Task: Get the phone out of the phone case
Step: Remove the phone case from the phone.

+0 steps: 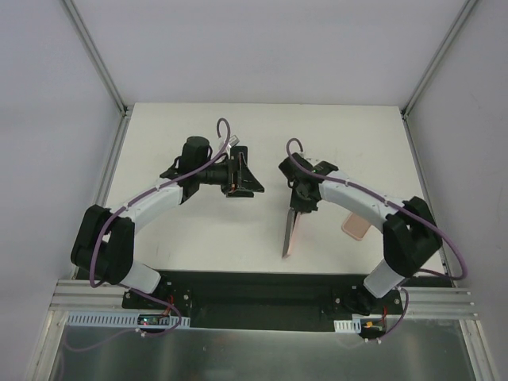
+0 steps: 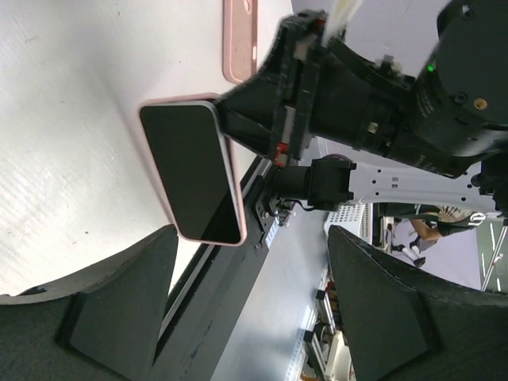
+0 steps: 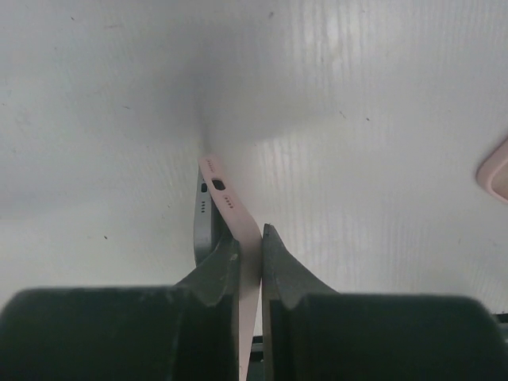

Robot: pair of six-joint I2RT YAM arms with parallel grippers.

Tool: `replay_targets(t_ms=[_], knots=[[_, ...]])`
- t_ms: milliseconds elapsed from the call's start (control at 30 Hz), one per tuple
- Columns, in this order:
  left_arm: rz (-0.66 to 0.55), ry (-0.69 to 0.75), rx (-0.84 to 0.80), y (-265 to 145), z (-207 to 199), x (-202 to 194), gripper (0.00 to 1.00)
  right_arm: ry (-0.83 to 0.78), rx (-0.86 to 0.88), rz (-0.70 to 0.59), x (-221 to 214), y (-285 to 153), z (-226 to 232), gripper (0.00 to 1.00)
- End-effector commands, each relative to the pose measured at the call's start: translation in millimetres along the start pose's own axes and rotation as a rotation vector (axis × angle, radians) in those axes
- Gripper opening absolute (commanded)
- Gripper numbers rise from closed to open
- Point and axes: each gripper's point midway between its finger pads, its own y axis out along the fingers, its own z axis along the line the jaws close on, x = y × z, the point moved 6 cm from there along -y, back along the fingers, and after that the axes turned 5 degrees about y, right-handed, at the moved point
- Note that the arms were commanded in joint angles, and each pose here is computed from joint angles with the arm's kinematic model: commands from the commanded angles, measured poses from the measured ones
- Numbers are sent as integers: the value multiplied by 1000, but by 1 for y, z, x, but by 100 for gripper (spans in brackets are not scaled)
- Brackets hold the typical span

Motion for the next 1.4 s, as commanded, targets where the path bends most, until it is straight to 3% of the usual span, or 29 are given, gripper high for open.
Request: replay_targets(t_ms=[0,533,933,1367], knots=[[-7,7,21,1,7,-5,74,7,-33,19,4,9,25,1],[35,-106,108,8,45,-28,71,109,58,265,-39,82,71,1],[135,-110,204,71,48,-48,64,123,46,273,-50,90,55,2],[106,-134,289,79,65,-52,53,141,84,292,-53,89,53,1]])
